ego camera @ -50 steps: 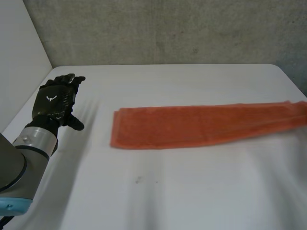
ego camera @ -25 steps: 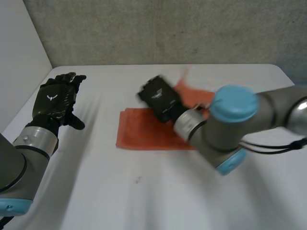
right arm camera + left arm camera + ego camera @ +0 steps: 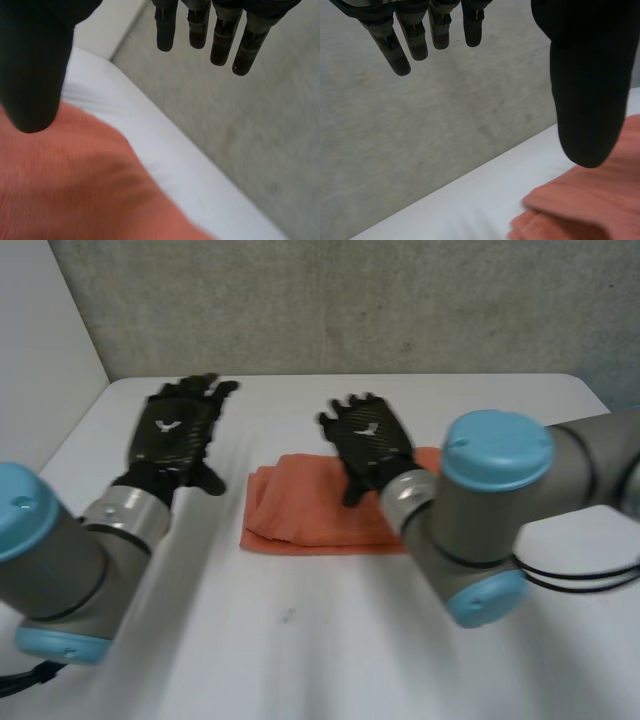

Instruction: Fold the laundry

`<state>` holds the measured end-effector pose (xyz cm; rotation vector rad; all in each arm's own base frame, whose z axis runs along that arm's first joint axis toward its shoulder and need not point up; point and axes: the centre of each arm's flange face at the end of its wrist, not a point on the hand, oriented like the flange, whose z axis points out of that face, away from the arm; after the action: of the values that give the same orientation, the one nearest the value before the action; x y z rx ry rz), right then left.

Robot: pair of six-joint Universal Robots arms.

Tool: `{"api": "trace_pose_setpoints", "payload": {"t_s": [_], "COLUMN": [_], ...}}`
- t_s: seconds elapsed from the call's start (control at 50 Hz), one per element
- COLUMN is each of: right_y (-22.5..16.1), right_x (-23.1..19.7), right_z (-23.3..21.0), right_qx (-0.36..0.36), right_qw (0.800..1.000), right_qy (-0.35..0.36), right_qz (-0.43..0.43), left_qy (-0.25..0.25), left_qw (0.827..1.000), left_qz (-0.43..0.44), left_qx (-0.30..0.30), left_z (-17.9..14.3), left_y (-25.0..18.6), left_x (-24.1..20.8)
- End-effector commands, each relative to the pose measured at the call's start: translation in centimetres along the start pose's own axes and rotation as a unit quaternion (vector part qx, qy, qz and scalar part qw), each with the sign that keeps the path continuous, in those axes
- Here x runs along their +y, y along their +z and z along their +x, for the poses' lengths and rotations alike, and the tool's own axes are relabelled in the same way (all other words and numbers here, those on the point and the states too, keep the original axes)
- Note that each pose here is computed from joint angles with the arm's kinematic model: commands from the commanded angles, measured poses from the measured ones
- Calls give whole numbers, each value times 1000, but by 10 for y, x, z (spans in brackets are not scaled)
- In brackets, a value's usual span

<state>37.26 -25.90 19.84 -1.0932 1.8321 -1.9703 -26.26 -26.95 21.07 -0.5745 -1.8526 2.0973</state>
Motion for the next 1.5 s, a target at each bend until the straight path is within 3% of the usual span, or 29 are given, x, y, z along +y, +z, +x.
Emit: {"api": "trace_pose_setpoints", "payload": {"t_s": [0.02,0.14,0.32,0.5,0.56,0.6,0.66,0.7,0.76,0.84,0.98,1.06,1.12,1.32,1.5], "right_y": [-30,-40,-21,8,21,26,26,24,20,18,26,28,31,37,43], "right_x": [58,100,132,93,56,26,21,18,27,43,17,-24,-18,34,55], "right_z": [51,79,90,104,73,24,-1,-44,-79,-97,-75,-35,-10,4,19], "right_qx": [43,80,86,102,69,9,-28,-109,-169,-187,-120,-41,-12,1,11], "right_qw": [988,979,983,990,996,999,998,991,983,981,992,993,990,989,979], "right_qy": [56,62,4,-33,-39,-38,-40,-39,-36,-33,-13,82,129,141,176], "right_qz": [-134,-175,-160,-94,-36,19,35,62,64,41,41,67,51,-54,-100], "left_qy": [-5,-5,-7,-4,-4,-3,-3,-2,-3,-3,-3,-4,-5,-57,-69], "left_qw": [996,995,995,999,999,999,999,999,998,998,999,999,999,996,990], "left_qz": [-5,-18,-45,-46,-44,-43,-42,-41,-43,-43,-43,-40,-32,-41,-95], "left_qx": [87,98,85,4,-8,-15,-26,-33,-40,-40,-33,-26,-13,57,78], "left_z": [63,76,69,19,10,6,-3,-7,-13,-13,-11,-7,3,47,56], "left_y": [14,30,33,15,10,8,7,7,7,7,14,23,30,53,62], "left_x": [20,40,47,19,14,12,9,9,9,9,14,16,15,33,55]}}
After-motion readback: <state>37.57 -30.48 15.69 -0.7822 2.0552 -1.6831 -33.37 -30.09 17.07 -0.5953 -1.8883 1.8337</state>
